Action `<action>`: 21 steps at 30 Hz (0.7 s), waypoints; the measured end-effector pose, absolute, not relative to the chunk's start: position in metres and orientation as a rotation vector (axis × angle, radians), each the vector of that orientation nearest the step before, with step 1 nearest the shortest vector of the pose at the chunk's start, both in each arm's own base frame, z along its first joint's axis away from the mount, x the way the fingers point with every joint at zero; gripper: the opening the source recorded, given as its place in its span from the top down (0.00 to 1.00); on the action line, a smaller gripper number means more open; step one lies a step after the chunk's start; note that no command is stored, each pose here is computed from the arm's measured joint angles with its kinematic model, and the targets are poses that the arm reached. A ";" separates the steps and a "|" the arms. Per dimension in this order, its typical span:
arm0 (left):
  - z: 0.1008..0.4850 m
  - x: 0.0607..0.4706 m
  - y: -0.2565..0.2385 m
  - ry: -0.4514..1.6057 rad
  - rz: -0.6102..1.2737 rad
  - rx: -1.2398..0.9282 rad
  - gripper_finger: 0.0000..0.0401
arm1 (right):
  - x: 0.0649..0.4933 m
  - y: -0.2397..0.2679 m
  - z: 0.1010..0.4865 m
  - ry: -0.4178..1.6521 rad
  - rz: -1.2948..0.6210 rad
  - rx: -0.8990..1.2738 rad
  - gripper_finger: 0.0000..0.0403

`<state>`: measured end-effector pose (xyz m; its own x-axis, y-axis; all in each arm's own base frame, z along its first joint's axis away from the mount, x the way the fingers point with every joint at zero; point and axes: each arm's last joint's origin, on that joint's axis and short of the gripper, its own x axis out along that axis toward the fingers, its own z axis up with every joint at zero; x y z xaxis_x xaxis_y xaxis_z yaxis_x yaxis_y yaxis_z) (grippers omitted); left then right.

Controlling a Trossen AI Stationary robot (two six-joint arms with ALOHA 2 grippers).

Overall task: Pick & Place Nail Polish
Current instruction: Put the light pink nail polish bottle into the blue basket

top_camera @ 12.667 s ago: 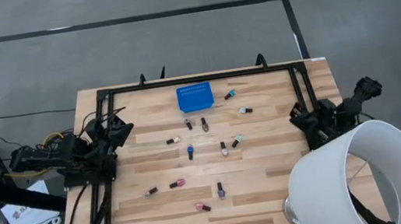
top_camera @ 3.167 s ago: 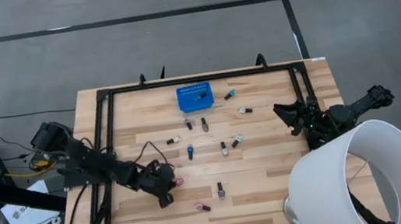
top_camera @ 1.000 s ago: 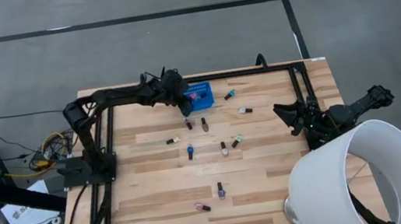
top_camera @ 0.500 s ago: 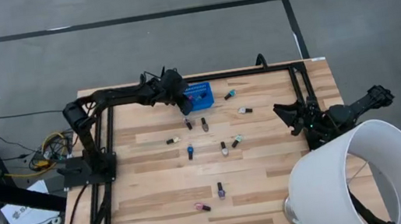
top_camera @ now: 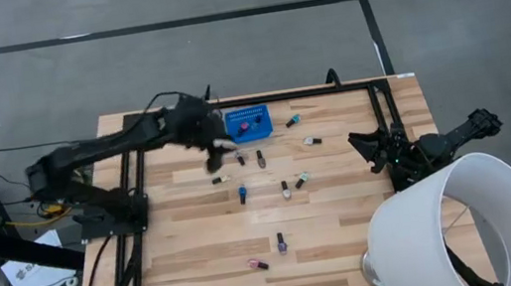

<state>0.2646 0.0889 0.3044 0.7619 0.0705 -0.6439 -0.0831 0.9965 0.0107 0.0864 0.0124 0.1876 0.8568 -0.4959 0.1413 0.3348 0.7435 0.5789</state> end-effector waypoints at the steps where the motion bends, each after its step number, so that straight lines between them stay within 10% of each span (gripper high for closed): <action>1: 0.313 0.259 0.075 0.680 0.043 0.010 0.59 | 0.086 0.012 0.188 -0.297 -0.462 0.572 0.66; 10: 0.328 0.222 -0.038 0.566 -0.252 0.114 0.44 | 0.086 0.012 0.188 -0.298 -0.462 0.574 0.65; 21: 0.236 0.258 -0.128 0.685 -0.363 0.114 0.39 | 0.086 0.013 0.188 -0.297 -0.457 0.574 0.64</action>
